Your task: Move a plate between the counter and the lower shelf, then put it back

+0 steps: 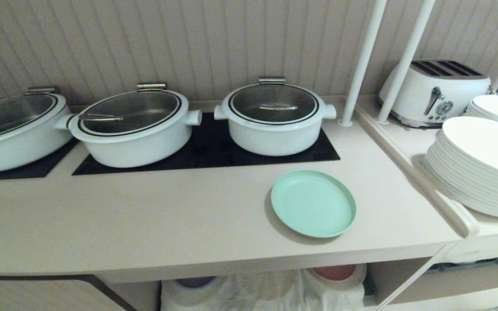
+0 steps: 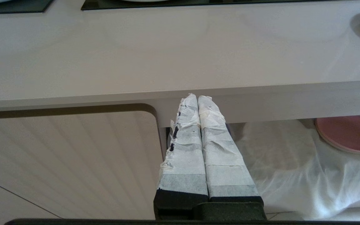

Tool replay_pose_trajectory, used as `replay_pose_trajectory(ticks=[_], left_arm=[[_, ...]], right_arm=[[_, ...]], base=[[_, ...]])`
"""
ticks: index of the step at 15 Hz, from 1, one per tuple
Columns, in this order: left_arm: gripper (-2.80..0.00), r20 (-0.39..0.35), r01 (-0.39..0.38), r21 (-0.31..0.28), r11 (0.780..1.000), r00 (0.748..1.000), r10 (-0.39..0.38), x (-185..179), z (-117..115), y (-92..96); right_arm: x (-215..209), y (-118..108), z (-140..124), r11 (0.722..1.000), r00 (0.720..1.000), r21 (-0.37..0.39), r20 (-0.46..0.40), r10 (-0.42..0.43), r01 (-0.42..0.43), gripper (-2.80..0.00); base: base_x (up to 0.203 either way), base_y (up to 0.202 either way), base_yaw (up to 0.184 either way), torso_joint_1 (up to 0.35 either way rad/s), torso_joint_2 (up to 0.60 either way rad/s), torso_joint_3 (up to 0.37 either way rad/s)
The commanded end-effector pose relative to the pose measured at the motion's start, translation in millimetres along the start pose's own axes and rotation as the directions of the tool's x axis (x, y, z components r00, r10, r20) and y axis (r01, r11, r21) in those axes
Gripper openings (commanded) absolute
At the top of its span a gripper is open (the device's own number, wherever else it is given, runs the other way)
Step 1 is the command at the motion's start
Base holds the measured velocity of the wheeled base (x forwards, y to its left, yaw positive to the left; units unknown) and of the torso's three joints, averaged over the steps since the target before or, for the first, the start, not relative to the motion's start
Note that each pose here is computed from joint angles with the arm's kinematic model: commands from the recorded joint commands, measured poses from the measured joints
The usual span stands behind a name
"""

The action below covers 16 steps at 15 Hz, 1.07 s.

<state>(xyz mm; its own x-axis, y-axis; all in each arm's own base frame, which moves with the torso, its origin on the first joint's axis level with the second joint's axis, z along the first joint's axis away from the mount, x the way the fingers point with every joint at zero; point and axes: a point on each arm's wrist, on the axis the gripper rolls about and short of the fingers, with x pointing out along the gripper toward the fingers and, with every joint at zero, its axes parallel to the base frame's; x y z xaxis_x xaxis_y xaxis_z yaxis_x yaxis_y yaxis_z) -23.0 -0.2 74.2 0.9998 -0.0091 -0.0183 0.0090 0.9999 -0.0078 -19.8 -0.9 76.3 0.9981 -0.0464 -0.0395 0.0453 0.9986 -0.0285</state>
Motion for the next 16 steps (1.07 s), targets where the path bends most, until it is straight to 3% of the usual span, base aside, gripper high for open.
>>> replay_pose_trajectory(ticks=[1,16], left_arm=[[-2.8,0.0,0.0,0.0,1.0,1.0,0.0,0.0,-0.1,0.0],[-2.8,0.0,0.0,0.0,1.0,1.0,0.0,0.0,-0.1,0.0]], right_arm=[[-3.0,-0.2,-1.0,1.0,0.999,0.001,0.04,0.001,-0.001,-2.8],[-3.1,-0.2,-0.5,1.0,0.999,-0.001,0.041,0.0,0.0,-2.8]], base=[[0.0,0.0,0.0,0.0,0.0,0.0],[0.0,0.0,0.0,0.0,0.0,0.0]])
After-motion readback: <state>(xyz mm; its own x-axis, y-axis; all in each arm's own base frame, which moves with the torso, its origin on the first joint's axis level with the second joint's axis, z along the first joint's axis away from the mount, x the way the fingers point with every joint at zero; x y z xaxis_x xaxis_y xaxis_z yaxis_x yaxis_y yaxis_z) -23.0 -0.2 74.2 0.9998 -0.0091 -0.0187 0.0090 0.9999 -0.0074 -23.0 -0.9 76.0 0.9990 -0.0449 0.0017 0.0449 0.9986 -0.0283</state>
